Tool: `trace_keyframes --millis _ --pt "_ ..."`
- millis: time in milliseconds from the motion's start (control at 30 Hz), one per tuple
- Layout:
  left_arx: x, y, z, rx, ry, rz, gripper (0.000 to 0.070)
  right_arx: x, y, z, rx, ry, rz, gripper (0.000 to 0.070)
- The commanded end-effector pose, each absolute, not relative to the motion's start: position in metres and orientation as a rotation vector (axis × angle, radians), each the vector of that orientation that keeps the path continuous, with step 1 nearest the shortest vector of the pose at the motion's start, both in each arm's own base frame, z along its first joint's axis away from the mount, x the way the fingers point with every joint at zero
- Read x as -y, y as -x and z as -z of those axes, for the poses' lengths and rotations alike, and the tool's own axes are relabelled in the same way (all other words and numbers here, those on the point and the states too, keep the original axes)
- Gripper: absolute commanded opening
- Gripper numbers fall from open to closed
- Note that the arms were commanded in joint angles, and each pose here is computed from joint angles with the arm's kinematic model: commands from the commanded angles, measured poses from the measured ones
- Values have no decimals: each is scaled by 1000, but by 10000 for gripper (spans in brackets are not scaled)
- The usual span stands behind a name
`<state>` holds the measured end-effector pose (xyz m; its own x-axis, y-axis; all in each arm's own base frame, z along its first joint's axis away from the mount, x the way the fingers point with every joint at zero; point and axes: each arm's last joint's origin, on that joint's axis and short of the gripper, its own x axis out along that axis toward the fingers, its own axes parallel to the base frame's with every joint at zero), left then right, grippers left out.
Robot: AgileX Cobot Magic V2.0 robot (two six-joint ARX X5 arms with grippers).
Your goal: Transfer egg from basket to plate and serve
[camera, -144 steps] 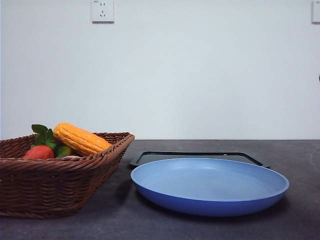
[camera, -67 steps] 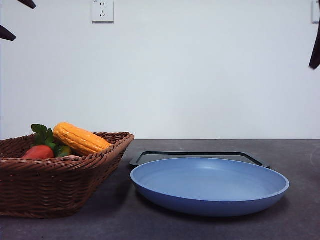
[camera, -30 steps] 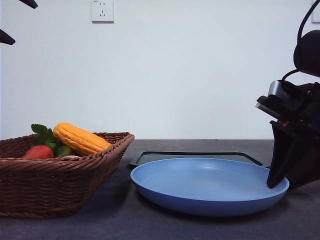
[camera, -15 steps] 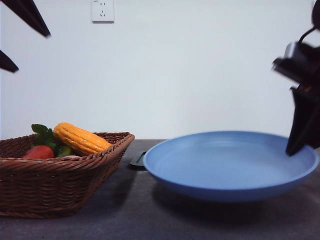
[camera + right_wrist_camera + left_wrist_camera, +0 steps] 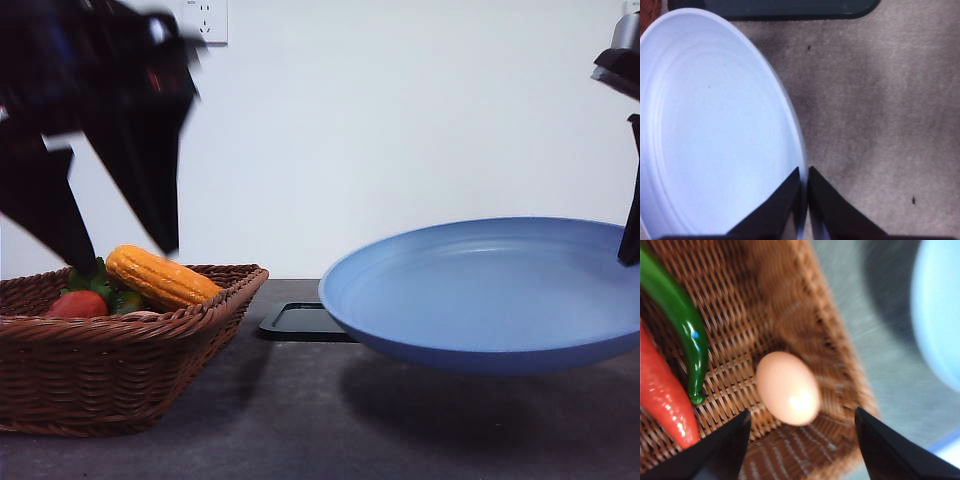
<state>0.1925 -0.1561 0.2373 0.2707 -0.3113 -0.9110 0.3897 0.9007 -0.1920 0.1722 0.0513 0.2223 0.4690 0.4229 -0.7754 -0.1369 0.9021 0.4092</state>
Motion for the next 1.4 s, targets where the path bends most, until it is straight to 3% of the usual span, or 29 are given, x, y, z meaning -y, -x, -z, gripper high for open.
trace_keyframes --millis 0,767,967,1133,1367 --pt "165 -198 -235 -1206 -80 470 426 -52 -174 -227 -1007 -302 -364 0" --pt "180 -217 -190 -1303 -179 376 419 -51 -171 -228 -1012 -299 -364 0" --pt "180 -218 -188 -1304 -192 372 319 -51 -171 -228 -1012 -299 -364 0" --pt "180 -218 -188 -1294 -204 353 300 -51 -171 -228 -1012 -299 -364 0" --pt "179 -218 -188 -1286 -215 340 218 -51 -171 -228 -1012 -299 -364 0"
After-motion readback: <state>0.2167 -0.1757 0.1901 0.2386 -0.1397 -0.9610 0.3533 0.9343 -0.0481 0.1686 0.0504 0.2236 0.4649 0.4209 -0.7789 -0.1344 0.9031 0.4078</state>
